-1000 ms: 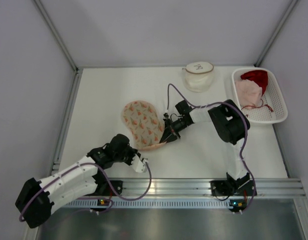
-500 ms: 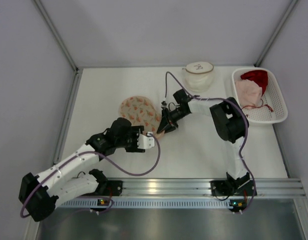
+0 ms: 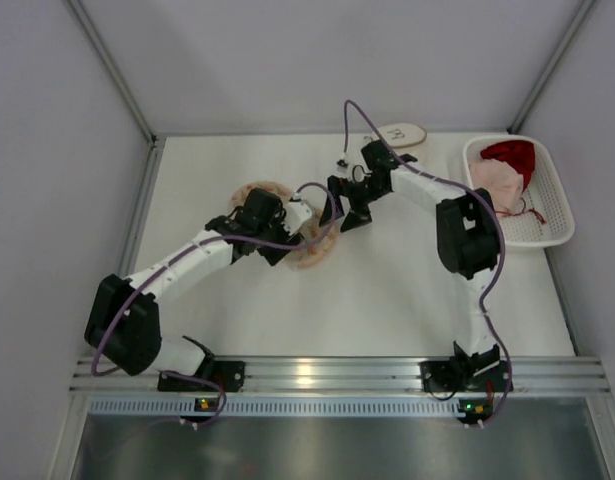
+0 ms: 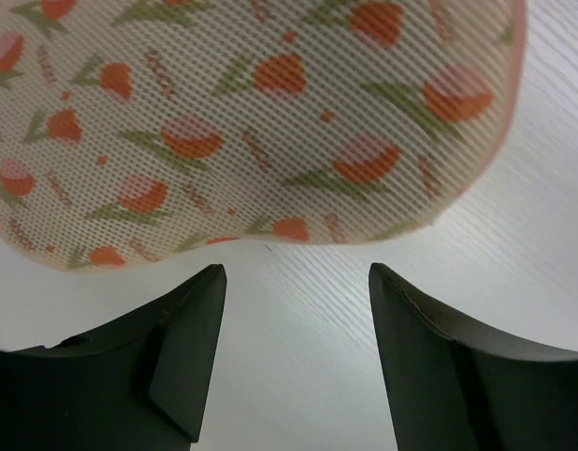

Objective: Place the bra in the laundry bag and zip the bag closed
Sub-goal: Move the laundry bag to the center of the board.

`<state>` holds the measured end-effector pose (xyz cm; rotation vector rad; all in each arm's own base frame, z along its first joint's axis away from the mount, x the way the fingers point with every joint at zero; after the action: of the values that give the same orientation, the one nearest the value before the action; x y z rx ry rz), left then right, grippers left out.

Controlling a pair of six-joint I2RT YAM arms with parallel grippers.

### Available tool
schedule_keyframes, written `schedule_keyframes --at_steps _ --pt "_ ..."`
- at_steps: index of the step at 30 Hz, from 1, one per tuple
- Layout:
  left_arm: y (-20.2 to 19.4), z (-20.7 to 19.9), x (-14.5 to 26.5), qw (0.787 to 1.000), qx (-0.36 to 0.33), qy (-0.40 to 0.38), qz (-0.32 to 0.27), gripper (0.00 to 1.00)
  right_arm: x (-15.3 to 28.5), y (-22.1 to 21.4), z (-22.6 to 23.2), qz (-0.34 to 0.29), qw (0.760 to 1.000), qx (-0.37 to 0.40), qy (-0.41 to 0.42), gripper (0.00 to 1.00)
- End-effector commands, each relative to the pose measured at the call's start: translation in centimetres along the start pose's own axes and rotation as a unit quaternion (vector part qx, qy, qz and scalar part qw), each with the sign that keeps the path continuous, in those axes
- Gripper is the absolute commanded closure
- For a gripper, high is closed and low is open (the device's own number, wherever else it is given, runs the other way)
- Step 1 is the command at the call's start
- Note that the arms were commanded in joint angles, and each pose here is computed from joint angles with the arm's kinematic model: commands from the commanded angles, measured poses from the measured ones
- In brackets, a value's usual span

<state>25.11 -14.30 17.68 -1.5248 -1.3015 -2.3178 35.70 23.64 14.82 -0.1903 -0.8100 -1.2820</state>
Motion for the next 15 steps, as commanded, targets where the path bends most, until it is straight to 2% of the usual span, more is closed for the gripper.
schedule_keyframes --at_steps 1,5,8,11,12,15 --pt "2.5 1.6 -0.8 0.996 0.075 0.048 -0.016 0.32 5.0 2.1 1.7 -0.06 0.996 0.052 -0.034 0.01" --pt "3.0 2.3 -3.4 0.993 0.094 0.07 0.018 0.33 8.4 2.8 2.6 -0.105 0.989 0.085 -0.055 0.0" --pt "2.5 2.5 -7.0 0.987 0.125 0.084 0.064 0.35 10.8 3.0 2.6 -0.134 0.984 0.089 -0.072 0.01" --pt "3.7 3.1 -9.2 0.978 0.163 0.11 0.071 0.36 13.2 2.8 2.0 -0.163 0.981 0.067 -0.079 0.01" --pt "3.1 3.1 -11.0 0.975 0.17 0.111 0.094 0.36 14.3 2.8 1.5 -0.179 0.979 0.062 -0.081 0.01" --pt "4.4 4.2 -13.5 0.967 0.205 0.12 0.087 0.37 16.3 2.1 1.0 -0.206 0.973 0.047 -0.093 0.01"
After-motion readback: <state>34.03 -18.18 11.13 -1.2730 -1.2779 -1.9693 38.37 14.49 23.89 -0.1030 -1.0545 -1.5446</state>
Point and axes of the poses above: each gripper's point midway between its finger pads, its own x axis back along the fingers, its own z axis along the line the jaws close on, y = z × x, the point moved 9 cm from there along x, back along the fingers, and after that the axes turned 8 degrees about x, right-handed, at the moved point
